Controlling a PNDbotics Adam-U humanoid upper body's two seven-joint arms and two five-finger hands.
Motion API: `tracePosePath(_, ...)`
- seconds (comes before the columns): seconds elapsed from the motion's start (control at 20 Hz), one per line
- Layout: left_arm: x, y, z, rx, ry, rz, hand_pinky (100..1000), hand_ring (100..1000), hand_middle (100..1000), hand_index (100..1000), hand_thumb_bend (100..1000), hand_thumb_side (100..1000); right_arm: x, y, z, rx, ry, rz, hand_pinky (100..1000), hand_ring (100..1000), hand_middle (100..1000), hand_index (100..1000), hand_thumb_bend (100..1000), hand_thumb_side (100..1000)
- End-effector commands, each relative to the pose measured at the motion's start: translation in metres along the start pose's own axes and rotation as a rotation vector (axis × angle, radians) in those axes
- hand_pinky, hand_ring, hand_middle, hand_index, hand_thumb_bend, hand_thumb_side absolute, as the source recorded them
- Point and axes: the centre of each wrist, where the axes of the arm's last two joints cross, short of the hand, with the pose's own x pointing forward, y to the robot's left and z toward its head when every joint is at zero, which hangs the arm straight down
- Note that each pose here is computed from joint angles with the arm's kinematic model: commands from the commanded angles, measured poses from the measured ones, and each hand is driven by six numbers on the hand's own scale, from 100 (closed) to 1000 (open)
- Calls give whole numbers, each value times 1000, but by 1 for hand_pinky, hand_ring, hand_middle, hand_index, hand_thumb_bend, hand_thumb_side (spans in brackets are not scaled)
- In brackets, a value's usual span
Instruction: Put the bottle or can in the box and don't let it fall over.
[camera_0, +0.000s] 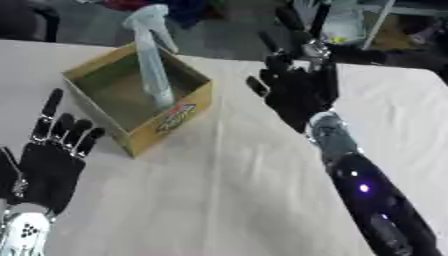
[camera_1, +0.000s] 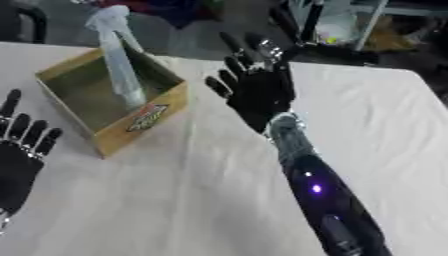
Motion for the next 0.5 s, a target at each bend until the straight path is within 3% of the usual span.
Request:
tracePosePath(0.05,10,4,3,12,-16,-44,593,543,397,1000,426,807,29,3,16,-18,-71,111,562,209,261,1000,100,479)
tracePosePath(0.3,8,11,12,47,-4,-58,595,551,398,1000,416,822,22,-16,61,-178,-161,159,526,208,234,1000,100,472)
tracePosePath(0.5,6,15,18,69,10,-66,597,558,399,1000,410,832,8,-17,97,-291,-208,229,515,211,227,1000,100,468)
